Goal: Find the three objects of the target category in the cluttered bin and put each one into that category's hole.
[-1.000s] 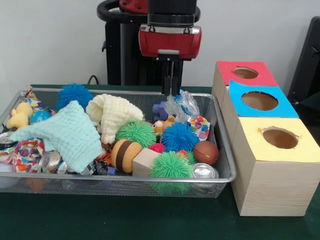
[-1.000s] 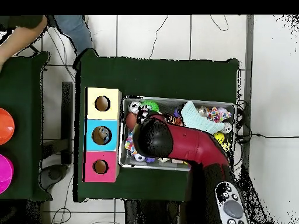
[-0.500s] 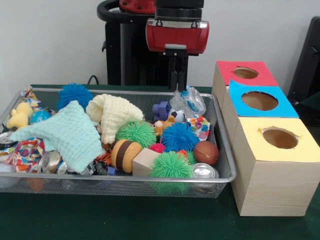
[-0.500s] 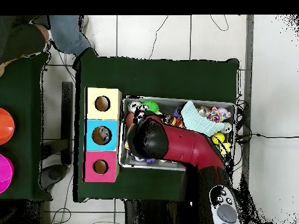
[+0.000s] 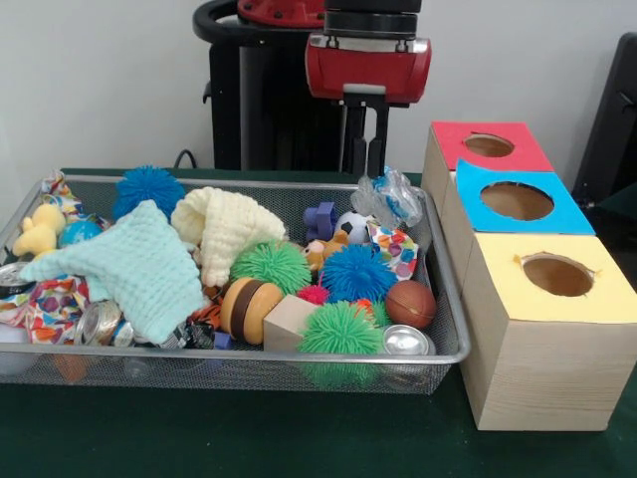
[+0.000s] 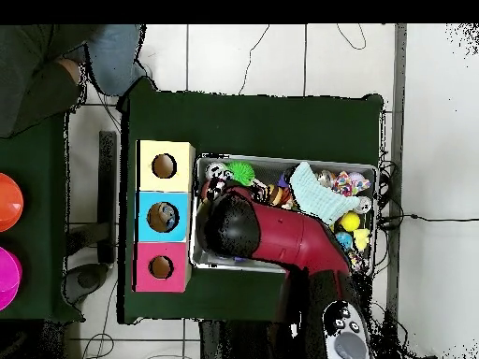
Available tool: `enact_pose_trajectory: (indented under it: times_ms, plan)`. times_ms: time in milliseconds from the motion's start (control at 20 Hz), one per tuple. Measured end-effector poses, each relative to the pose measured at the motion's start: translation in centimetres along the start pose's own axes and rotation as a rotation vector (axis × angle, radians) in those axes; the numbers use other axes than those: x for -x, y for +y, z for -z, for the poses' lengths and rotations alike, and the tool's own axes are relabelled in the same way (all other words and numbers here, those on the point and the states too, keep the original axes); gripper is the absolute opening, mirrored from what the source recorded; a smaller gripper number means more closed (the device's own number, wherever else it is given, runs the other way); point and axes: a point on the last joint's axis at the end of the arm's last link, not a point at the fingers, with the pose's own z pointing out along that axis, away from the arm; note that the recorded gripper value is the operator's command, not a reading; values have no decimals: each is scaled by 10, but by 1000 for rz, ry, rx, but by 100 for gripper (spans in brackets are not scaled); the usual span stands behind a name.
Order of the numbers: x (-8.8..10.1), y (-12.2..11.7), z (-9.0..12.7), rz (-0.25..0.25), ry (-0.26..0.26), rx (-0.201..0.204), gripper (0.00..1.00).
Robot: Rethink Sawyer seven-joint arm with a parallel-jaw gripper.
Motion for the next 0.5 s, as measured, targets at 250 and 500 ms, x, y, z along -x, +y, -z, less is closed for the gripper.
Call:
enact_pose_trajectory:
  times_ms: [250,500]
  plan:
    - [-12,5,-1,-14,24,0,0]
    - [-29,10,-3,-24,55,-3,0]
